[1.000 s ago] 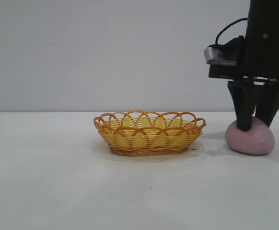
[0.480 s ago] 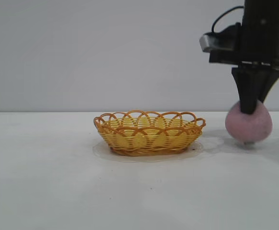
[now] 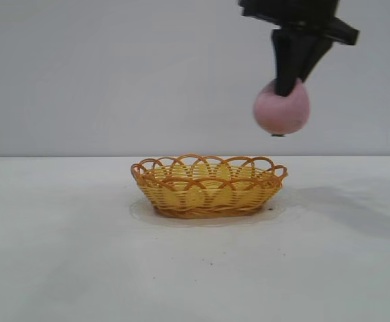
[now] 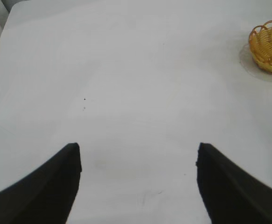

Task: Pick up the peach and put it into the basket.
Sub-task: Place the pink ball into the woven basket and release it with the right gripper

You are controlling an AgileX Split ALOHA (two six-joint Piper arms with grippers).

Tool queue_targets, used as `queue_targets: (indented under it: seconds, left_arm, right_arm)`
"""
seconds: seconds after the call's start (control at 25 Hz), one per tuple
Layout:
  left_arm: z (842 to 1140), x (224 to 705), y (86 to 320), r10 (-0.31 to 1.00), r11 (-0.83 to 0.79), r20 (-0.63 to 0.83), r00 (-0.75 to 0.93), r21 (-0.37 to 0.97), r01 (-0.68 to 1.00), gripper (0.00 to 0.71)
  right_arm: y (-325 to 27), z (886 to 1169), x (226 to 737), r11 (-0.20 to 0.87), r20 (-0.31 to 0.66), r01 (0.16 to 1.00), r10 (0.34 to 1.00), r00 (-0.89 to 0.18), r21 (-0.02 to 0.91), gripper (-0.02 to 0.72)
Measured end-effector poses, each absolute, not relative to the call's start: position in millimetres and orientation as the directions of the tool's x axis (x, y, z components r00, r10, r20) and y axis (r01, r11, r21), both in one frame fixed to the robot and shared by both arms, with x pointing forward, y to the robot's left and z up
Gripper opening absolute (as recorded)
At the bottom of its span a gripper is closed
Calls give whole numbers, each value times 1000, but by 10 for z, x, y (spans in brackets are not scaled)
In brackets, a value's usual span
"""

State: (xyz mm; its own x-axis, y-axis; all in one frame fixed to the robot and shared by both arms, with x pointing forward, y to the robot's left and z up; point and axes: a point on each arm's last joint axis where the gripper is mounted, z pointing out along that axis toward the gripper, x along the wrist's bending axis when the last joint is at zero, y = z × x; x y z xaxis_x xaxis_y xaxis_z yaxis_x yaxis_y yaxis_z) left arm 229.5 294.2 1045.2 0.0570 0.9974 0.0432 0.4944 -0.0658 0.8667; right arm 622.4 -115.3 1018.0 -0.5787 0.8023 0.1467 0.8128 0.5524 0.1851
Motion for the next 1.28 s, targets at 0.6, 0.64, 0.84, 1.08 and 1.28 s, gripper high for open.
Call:
queue_targets:
  seconds: [0.6,0.64,0.84,1.08,1.28]
  left_arm:
    - [10452,2295,2942,997,-66,43,57,867,494,463]
    - [10452,2295,2942,997,-66,43,57,867,494,463]
    - [10452,2295,2940,997,-65,42,58,867,494,463]
    - [10452,2295,2940,997,-65,42,58,867,494,463]
    - [10452,2295,2940,997,-65,42,58,867,494,463]
  right_arm:
    - [-479,9649,6054,673,156,725,708,-689,146,0]
    - [-473,9619,6065,672,155,726,709,-688,147,0]
    - [-461,9541,6086,670,155,728,712,-685,144,113]
    - [-460,9542,6104,669,142,725,712,-688,160,335]
    - [-481,9537,6082,678,141,724,710,-690,127,389]
